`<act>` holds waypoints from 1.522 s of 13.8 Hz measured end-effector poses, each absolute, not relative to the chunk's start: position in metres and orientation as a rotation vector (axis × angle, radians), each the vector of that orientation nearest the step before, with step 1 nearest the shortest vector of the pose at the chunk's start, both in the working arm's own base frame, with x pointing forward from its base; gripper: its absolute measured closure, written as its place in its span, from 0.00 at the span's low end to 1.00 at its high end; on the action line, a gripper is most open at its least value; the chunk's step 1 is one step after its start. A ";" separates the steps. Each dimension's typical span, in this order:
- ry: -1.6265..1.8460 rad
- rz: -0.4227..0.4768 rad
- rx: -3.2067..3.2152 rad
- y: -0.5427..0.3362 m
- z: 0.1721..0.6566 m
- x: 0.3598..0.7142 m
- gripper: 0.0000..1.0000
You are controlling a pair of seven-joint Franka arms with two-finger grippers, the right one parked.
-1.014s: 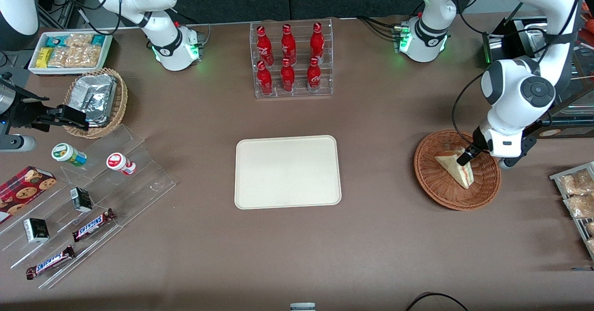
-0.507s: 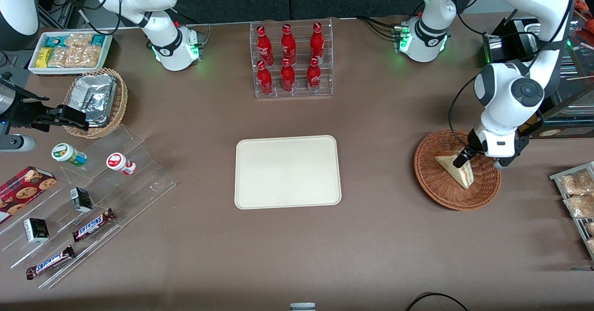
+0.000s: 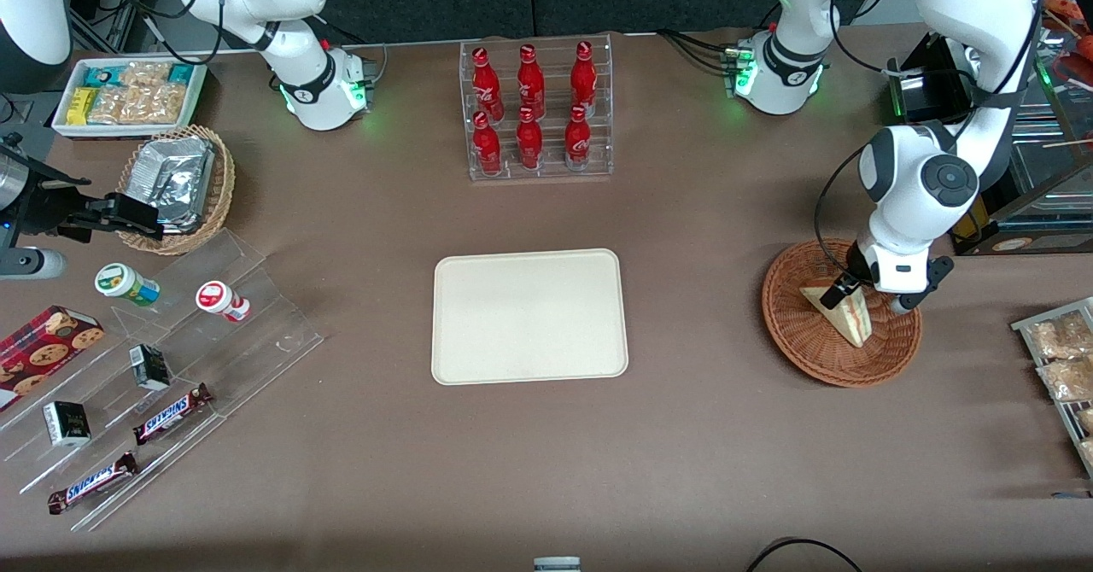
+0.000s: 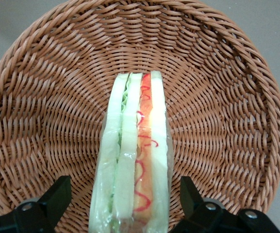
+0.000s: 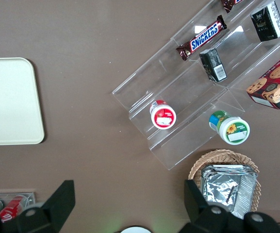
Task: Place sandwich from basket to tray
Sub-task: 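Close the left gripper on the triangular sandwich and lift it, then carry the sandwich with the left gripper over the cream tray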
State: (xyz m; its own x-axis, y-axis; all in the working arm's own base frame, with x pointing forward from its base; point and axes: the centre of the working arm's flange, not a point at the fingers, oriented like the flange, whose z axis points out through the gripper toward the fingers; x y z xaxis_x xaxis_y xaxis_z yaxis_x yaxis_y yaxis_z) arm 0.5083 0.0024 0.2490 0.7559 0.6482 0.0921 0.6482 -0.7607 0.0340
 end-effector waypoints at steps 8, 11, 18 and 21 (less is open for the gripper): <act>-1.110 -0.158 -2.943 -0.015 0.263 0.518 0.70; -1.046 -0.033 -2.922 -0.036 0.310 0.539 0.81; -0.739 0.029 -2.970 -0.164 0.429 0.557 0.85; -0.584 0.026 -3.003 -0.239 0.425 0.536 0.85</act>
